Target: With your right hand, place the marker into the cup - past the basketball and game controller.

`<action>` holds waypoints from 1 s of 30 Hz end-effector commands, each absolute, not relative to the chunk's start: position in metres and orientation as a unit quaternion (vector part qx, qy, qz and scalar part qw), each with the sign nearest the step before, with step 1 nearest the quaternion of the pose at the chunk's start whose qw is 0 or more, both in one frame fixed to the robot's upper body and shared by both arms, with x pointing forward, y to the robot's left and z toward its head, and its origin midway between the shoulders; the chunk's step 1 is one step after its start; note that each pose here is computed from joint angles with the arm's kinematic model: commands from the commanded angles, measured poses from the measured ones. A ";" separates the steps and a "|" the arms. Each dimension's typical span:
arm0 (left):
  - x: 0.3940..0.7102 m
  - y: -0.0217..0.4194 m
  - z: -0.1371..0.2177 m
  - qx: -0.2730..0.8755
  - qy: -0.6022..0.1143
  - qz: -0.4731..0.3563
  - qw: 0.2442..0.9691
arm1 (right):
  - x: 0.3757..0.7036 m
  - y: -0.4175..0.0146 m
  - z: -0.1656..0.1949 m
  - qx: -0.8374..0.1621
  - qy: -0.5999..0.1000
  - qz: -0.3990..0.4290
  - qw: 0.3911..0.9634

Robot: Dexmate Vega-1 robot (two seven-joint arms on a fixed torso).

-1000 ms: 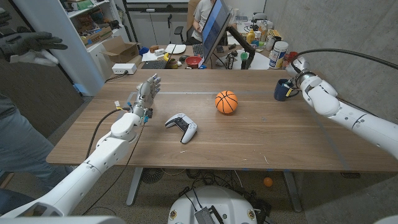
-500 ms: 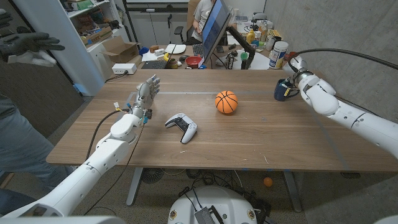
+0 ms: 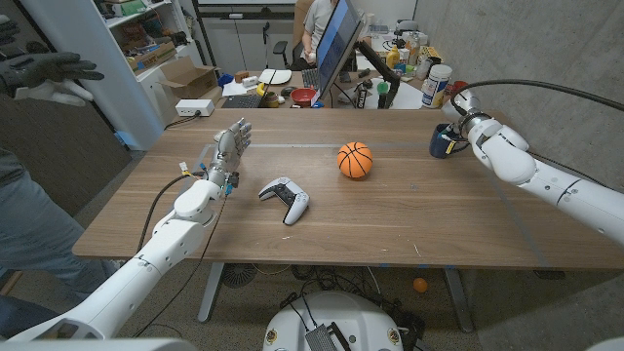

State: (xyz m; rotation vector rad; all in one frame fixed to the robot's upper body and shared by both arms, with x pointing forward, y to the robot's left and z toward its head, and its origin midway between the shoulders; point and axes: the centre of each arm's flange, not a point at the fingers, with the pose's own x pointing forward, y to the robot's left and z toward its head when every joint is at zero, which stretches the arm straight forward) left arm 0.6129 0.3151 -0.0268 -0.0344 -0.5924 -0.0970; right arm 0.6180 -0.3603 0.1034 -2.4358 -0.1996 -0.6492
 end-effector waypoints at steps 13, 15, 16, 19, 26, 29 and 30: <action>0.613 0.318 -0.029 -0.019 -0.292 -0.046 0.955 | 0.622 -0.357 0.109 -0.914 -0.060 -0.242 0.320; 0.613 0.318 -0.029 -0.019 -0.292 -0.046 0.955 | 0.623 -0.356 0.109 -0.914 -0.055 -0.240 0.322; 0.613 0.318 -0.029 -0.019 -0.292 -0.046 0.955 | 0.623 -0.356 0.110 -0.914 -0.054 -0.239 0.323; 0.613 0.318 -0.029 -0.021 -0.293 -0.046 0.955 | 0.624 -0.354 0.111 -0.913 -0.050 -0.238 0.327; 0.614 0.319 -0.029 -0.021 -0.293 -0.047 0.955 | 0.624 -0.352 0.114 -0.912 -0.041 -0.238 0.330; 0.614 0.319 -0.029 -0.020 -0.293 -0.046 0.955 | 0.623 -0.353 0.114 -0.912 -0.038 -0.238 0.332; 0.614 0.319 -0.029 -0.020 -0.293 -0.046 0.955 | 0.623 -0.353 0.114 -0.912 -0.039 -0.237 0.334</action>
